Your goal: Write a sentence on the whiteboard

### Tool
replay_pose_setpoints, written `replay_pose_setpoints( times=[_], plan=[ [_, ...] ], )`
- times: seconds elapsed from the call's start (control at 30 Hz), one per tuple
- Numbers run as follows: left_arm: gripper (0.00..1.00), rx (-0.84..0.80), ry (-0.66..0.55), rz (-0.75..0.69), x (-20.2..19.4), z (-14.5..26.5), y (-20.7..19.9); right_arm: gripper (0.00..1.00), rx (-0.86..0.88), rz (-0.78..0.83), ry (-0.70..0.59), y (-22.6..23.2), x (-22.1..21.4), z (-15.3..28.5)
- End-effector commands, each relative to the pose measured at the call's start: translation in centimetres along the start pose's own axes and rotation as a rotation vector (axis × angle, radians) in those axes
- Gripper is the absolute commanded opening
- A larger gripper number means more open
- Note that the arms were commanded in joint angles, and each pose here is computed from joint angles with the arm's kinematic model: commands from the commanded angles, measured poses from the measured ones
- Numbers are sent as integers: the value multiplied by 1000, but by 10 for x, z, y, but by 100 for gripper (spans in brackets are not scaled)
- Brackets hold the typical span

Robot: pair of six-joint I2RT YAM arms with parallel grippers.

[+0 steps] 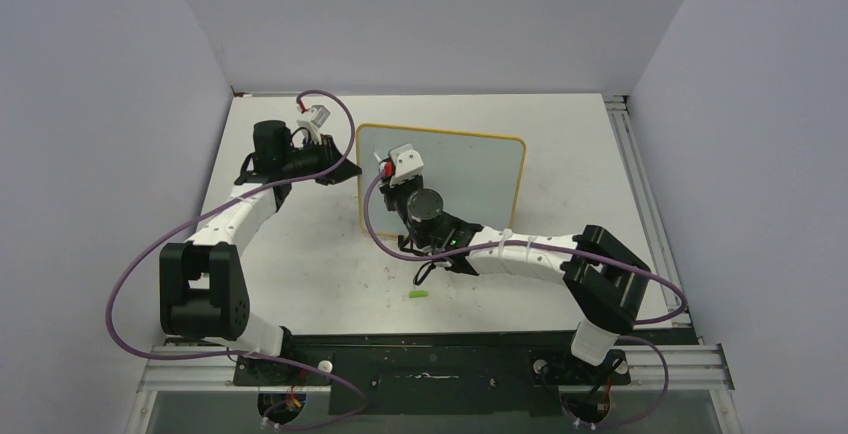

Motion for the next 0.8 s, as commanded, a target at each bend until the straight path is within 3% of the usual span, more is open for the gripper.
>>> replay_pose_setpoints(
  times=[0.0, 0.77],
  plan=[
    [10, -58, -5, -33, 11, -5, -11, 5, -14, -34, -48, 0, 11, 1],
    [10, -54, -5, -34, 11, -4, -12, 5, 12, -29, -135, 9, 40, 4]
  ],
)
Point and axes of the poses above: each gripper's point midway between its finger pads, its own z axis back along the fingers, its own y axis along the line the jaws close on, x = y × z, the point moved 10 cm from there along z, back along the fingers, and after that the axes turned 1 degree about -z, right-handed, at the moved point
